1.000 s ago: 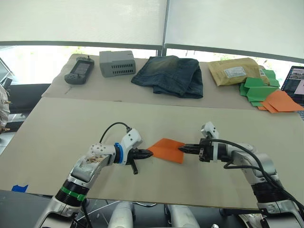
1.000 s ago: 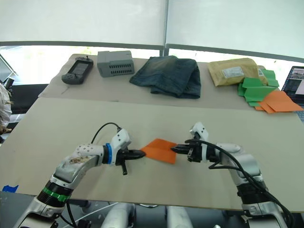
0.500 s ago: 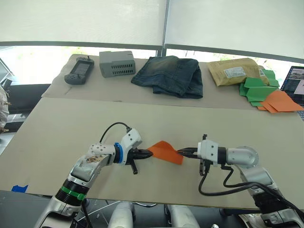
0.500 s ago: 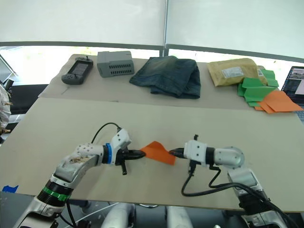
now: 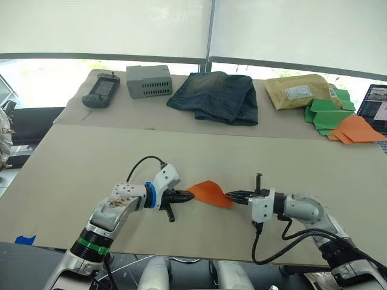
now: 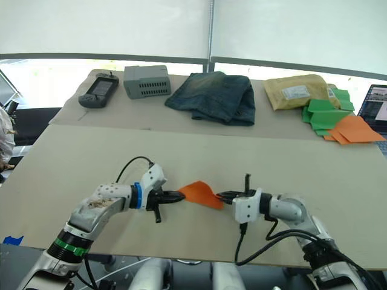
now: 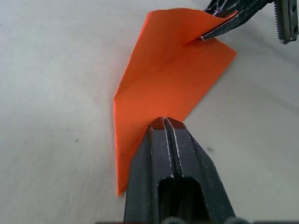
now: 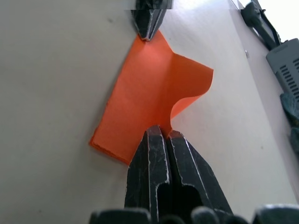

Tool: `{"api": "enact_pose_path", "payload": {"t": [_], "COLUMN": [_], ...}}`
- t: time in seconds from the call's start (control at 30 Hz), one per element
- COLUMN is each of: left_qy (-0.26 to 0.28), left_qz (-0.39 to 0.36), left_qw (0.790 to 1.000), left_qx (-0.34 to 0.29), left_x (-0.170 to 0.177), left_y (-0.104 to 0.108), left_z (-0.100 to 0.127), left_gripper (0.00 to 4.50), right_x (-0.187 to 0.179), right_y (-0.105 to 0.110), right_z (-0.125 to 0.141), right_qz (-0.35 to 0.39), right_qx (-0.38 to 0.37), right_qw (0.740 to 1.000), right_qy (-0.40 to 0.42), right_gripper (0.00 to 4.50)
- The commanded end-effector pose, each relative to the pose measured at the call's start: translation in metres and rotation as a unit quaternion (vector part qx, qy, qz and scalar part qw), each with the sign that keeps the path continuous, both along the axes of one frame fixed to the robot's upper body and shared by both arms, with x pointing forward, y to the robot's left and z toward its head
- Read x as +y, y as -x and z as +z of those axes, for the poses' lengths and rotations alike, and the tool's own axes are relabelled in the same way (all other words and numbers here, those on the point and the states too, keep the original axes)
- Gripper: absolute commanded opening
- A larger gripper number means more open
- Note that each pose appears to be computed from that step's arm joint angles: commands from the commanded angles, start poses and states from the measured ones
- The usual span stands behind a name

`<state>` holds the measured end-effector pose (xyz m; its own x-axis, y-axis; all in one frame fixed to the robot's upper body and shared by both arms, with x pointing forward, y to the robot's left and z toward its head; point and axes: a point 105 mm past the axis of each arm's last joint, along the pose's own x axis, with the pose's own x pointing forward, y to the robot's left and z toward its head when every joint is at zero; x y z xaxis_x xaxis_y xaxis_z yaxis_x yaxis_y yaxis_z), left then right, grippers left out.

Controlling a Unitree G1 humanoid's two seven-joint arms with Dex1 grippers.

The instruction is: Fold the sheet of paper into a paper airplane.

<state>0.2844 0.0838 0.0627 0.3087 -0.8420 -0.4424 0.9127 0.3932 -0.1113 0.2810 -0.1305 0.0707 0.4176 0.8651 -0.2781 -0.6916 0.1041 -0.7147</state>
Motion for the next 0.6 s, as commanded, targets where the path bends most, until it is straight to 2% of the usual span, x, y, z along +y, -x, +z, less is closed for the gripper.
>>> {"api": "enact_pose_path", "payload": {"t": [0.03,0.07,0.1,0.3,0.43,0.6], "left_qy": [-0.036,-0.036,-0.036,-0.036,-0.036,-0.036], "left_qz": [0.02,0.02,0.019,0.019,0.02,0.022], "left_qw": [0.998,0.998,0.998,0.998,0.998,0.998], "left_qx": [0.047,0.048,0.048,0.049,0.047,0.044], "left_x": [0.014,0.014,0.014,0.013,0.012,0.011], "left_y": [0.007,0.007,0.007,0.007,0.006,0.005], "left_z": [-0.026,-0.026,-0.027,-0.028,-0.028,-0.029], "left_gripper": [0.0,0.0,0.0,0.0,0.0,0.0], "right_x": [-0.004,-0.003,-0.002,0.002,0.004,0.006], "right_y": [-0.007,-0.006,-0.006,-0.008,-0.011,-0.015], "right_z": [0.015,0.019,0.024,0.033,0.034,0.037], "right_qz": [-0.029,-0.026,-0.027,-0.049,-0.07,-0.085], "right_qx": [0.063,0.087,0.103,0.201,0.26,0.3], "right_qw": [0.996,0.992,0.989,0.97,0.952,0.937], "right_qy": [-0.065,-0.083,-0.098,-0.131,-0.144,-0.159], "right_gripper": [0.03,0.03,0.3,2.31,2.31,2.31]}}
